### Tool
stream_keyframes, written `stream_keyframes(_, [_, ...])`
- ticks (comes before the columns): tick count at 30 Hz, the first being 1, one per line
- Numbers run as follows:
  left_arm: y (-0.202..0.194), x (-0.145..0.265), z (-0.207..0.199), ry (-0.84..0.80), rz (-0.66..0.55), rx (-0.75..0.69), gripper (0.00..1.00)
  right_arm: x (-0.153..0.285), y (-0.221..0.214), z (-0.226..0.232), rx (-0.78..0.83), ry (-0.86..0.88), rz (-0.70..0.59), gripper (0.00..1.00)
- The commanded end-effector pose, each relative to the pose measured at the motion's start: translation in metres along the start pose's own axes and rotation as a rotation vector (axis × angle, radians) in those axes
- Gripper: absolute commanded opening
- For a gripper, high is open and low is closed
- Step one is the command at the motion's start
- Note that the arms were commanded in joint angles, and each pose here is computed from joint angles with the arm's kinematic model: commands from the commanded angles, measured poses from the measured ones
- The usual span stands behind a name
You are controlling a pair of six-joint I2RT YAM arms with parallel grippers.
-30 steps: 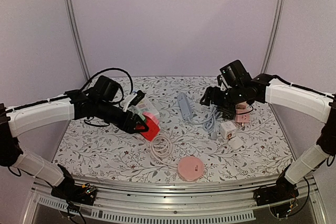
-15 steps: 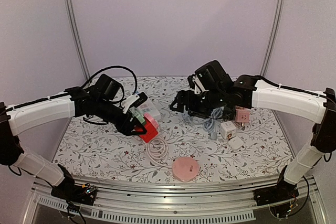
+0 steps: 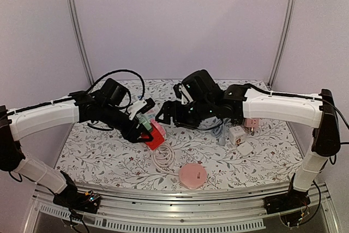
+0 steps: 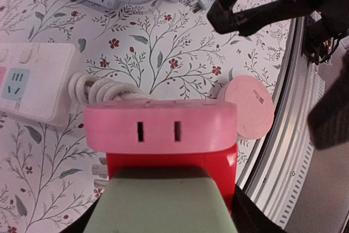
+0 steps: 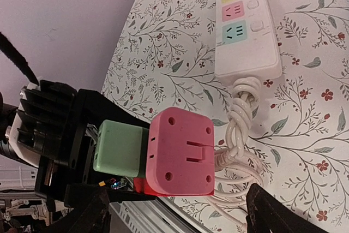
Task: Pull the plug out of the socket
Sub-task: Remove the plug from the socket.
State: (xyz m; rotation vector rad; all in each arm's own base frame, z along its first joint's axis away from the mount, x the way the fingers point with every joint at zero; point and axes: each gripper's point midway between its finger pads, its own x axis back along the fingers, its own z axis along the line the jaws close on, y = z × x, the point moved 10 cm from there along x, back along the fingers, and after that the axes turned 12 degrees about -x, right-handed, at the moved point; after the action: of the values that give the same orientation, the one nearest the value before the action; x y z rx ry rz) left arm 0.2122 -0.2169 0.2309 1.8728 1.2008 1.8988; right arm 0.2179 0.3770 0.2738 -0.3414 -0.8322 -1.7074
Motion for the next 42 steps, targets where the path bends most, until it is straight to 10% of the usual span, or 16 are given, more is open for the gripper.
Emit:
stream_keyframes(1, [0.022, 0.008, -0.003, 0.013, -0.097, -0.085, 0.25, -0.013, -0.005, 0.011, 0.011, 0.019, 0.013, 0.85])
stream_keyframes(42, [0.021, 0.01, -0.006, 0.011, -0.099, -0.098, 0.25, -0.008, 0.001, -0.021, -0.046, -0.254, -0.141, 0.78])
